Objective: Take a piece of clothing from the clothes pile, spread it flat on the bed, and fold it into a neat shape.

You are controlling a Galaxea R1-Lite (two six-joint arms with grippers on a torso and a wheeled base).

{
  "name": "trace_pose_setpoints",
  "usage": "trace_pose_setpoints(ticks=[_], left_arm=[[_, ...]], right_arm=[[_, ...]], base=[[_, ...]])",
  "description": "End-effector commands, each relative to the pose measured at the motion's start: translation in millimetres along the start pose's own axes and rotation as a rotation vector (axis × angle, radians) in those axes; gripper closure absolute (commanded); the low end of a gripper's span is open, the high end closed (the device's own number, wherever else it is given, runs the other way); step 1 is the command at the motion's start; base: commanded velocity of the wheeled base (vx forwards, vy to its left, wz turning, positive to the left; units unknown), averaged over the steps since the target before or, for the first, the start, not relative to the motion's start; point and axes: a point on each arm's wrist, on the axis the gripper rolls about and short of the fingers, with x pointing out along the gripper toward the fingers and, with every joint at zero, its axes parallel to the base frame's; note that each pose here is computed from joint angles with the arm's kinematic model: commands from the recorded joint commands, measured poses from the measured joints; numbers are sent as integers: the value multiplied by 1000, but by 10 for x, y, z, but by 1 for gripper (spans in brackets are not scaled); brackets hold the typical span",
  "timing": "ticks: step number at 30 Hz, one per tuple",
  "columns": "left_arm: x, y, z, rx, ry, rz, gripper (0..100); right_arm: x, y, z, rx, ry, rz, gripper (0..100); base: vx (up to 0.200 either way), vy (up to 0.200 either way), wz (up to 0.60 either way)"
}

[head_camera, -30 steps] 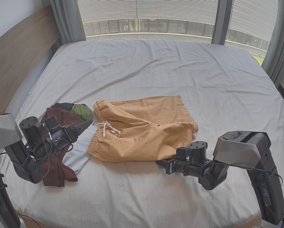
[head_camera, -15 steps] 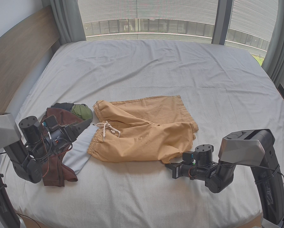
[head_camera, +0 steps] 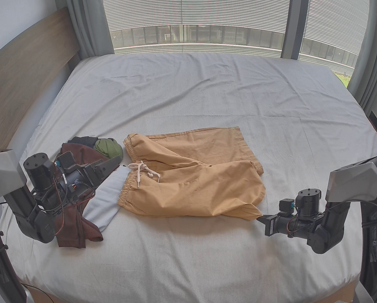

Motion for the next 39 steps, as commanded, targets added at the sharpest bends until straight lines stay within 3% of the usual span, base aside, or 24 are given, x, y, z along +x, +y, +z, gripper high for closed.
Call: trace_pose_setpoints(ticks=[1, 18, 19, 28, 33, 37, 39], left_arm=[[-5, 8, -24, -5, 8, 4, 0], [3, 170, -337, -67, 108, 49, 0], [4, 172, -342, -67, 109, 50, 0], [-1, 200, -428, -83, 137, 60, 0], [5, 243, -481, -93, 151, 71, 0], [-2, 262, -526, -104, 165, 79, 0], [-35, 264, -571, -123, 184, 90, 0]], right_arm=[[-129, -84, 66, 5, -22, -31, 100], [-144, -197, -238, -46, -5, -81, 100], [-146, -197, -241, -46, -3, -83, 0], [-371, -329, -97, -23, -57, -142, 0], [-546, -282, 45, -29, -110, -143, 0], [-678, -144, 159, -53, -141, -85, 0], [-731, 23, 209, -80, -148, 8, 0]], base=[[0, 0, 0], [0, 0, 0], [0, 0, 0], [0, 0, 0], [0, 0, 0], [0, 0, 0], [0, 0, 0]])
